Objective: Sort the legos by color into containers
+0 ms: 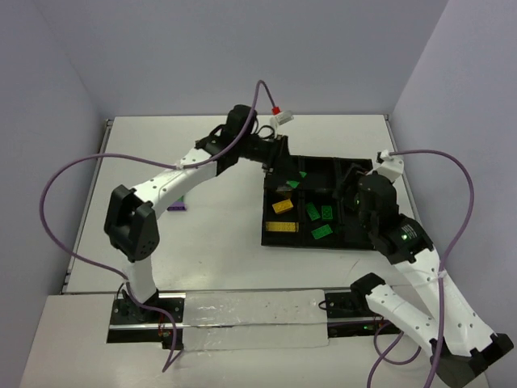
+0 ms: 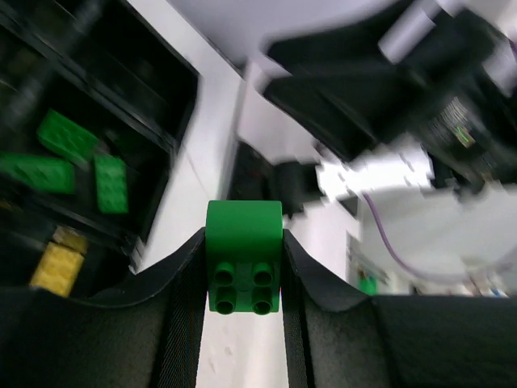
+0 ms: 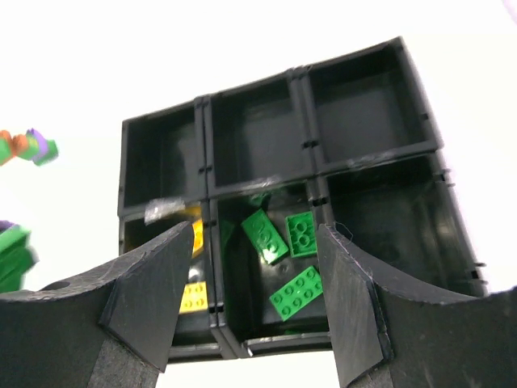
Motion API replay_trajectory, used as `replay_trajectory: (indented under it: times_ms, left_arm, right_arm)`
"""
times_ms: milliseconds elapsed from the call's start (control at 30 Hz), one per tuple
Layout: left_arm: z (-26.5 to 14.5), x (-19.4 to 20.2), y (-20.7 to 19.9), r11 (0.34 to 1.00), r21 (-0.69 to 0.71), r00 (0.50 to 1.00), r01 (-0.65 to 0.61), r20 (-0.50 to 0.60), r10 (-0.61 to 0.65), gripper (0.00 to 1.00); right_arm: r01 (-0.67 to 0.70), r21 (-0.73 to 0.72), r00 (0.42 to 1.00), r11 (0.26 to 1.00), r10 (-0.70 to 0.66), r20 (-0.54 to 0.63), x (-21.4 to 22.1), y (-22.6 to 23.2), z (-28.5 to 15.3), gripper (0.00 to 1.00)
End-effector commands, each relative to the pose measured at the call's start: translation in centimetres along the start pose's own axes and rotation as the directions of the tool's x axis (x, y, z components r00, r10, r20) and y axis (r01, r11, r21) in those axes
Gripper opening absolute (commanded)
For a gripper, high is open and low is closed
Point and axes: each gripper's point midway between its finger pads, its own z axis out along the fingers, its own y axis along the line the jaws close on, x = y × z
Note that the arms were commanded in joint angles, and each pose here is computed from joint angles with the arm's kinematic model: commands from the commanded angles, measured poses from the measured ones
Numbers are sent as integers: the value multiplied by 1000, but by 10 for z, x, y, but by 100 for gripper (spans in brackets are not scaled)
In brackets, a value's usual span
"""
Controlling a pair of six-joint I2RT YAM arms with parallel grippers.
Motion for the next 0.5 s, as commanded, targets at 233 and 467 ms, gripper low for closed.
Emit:
replay_trajectory:
  times_ms: [233,467]
  left_arm:
    - [80,13,82,836,-474,961,275,168,-221,0]
    - [100,27,108,749,-597,957,288,207,-204,0]
  right_arm:
    - [-221,127,929,967,169,329,-63,-63,-58,70]
    - [-230,98,926,968,187,327,-61,-63,-63,70]
